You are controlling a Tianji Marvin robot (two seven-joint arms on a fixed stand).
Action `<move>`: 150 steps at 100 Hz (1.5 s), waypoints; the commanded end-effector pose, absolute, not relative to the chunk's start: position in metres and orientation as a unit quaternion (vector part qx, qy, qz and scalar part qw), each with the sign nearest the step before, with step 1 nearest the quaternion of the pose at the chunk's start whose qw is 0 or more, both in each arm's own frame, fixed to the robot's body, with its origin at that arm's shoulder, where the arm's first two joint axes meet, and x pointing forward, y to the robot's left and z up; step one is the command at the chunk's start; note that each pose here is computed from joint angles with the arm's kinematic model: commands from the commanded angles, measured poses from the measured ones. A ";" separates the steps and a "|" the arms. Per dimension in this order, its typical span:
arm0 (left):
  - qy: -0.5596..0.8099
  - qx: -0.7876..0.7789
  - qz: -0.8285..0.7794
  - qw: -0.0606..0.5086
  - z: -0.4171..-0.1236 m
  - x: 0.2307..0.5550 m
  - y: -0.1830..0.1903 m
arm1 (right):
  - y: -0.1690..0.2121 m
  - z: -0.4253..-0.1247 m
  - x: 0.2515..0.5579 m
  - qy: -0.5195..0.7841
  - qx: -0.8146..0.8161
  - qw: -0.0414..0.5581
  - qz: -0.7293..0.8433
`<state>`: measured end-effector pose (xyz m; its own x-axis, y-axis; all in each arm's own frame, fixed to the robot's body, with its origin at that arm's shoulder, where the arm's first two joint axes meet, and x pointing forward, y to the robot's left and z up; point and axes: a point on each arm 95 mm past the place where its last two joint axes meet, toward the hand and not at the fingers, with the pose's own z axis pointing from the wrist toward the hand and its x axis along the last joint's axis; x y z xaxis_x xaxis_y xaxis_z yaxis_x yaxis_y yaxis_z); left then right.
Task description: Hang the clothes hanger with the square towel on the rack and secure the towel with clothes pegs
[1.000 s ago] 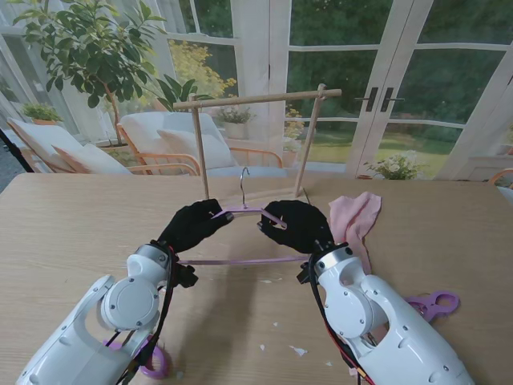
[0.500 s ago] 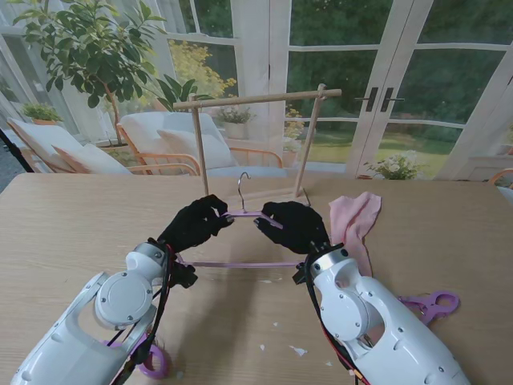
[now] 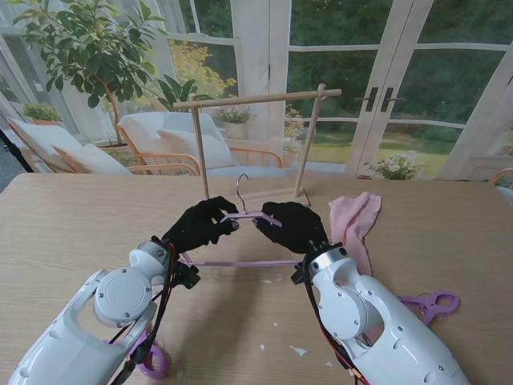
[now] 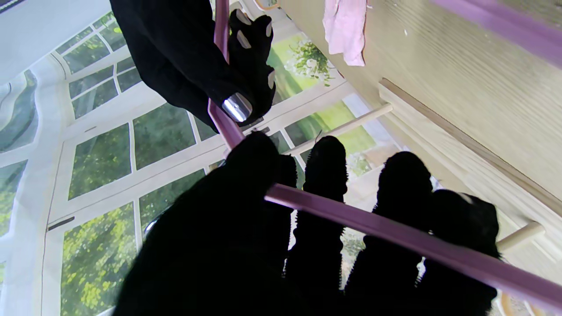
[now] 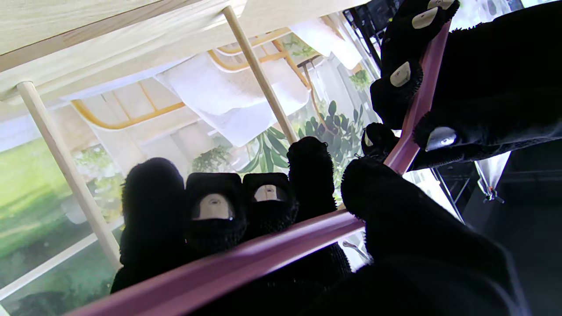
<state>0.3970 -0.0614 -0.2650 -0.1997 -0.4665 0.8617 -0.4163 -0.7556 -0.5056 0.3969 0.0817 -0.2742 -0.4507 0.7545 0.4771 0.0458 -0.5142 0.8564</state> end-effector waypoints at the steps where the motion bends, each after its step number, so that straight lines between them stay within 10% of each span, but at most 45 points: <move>1: 0.362 -0.625 -0.692 0.009 -0.262 0.395 -0.066 | 0.088 -0.272 0.395 0.430 0.467 0.234 0.736; 150: 0.337 -0.621 -0.705 0.063 -0.263 0.403 -0.052 | 0.040 -0.231 0.368 0.416 0.444 0.303 0.733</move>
